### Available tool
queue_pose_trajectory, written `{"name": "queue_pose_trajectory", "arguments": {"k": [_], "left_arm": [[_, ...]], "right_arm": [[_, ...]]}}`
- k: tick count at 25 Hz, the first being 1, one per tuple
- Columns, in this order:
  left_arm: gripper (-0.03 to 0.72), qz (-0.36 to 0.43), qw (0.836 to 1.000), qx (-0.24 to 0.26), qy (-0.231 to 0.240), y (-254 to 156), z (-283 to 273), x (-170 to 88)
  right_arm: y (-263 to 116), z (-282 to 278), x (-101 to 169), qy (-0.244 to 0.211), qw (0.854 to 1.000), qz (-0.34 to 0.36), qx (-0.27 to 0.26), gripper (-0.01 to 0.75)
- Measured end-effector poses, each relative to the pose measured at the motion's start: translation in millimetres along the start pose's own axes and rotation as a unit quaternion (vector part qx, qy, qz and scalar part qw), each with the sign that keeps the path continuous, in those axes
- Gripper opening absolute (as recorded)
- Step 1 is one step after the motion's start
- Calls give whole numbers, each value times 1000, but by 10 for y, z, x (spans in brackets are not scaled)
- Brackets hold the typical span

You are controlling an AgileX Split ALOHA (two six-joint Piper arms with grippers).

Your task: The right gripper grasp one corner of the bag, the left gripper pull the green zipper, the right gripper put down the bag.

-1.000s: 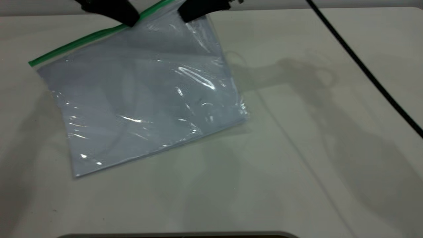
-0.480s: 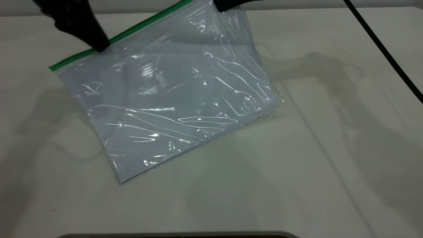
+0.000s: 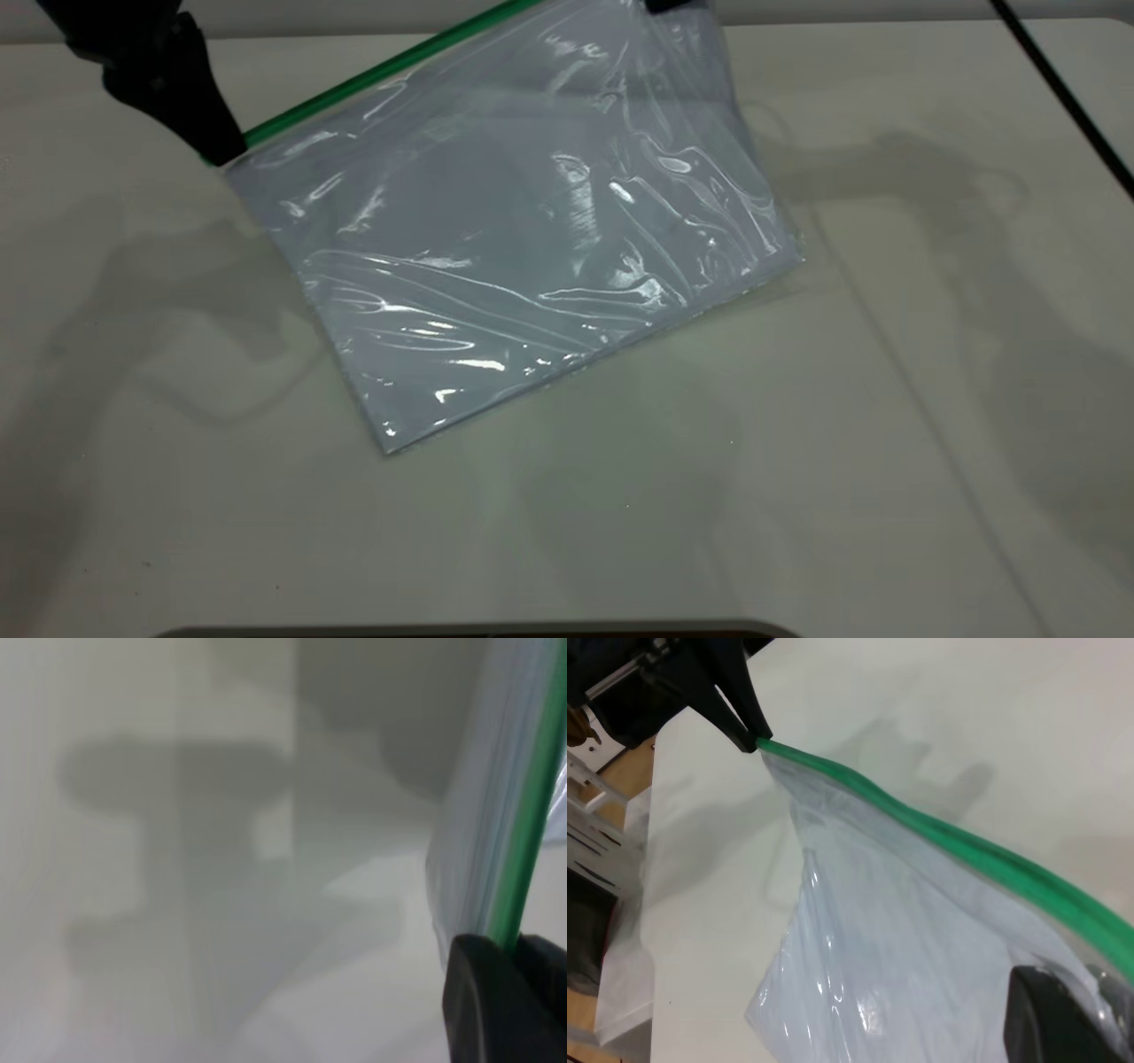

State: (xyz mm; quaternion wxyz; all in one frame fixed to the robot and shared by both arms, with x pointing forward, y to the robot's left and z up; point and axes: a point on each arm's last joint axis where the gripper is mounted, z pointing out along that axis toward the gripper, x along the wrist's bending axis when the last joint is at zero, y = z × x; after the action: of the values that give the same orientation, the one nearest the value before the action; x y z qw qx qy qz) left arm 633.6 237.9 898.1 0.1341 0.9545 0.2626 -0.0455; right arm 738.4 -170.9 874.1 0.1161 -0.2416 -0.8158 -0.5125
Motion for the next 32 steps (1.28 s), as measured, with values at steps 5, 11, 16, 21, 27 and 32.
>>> {"name": "queue_pose_trajectory", "arguments": {"k": [5,11,16,21,27,32], "left_arm": [[55,-5,1000,-7,3,34,6,-9],[125,-24,999,-26,-11,58,2,-26],[340,-43,998,-41,-27,68,-7,-39],[525,-84,995,-54,-17,96,-43,-31],[571,-171,981,-65,62,164,-605,-51],[575,-255,953,-67,147,113,-1355,-250]], "right_arm": [[-17,-32,-18,-3,1000,5,3,45],[-83,-91,-81,-26,999,10,28,202],[-112,-144,-126,-42,997,60,32,480],[-151,-160,-185,-79,992,86,54,618],[300,-559,-2,-161,979,61,107,585],[983,-1149,562,-241,961,34,133,572]]}}
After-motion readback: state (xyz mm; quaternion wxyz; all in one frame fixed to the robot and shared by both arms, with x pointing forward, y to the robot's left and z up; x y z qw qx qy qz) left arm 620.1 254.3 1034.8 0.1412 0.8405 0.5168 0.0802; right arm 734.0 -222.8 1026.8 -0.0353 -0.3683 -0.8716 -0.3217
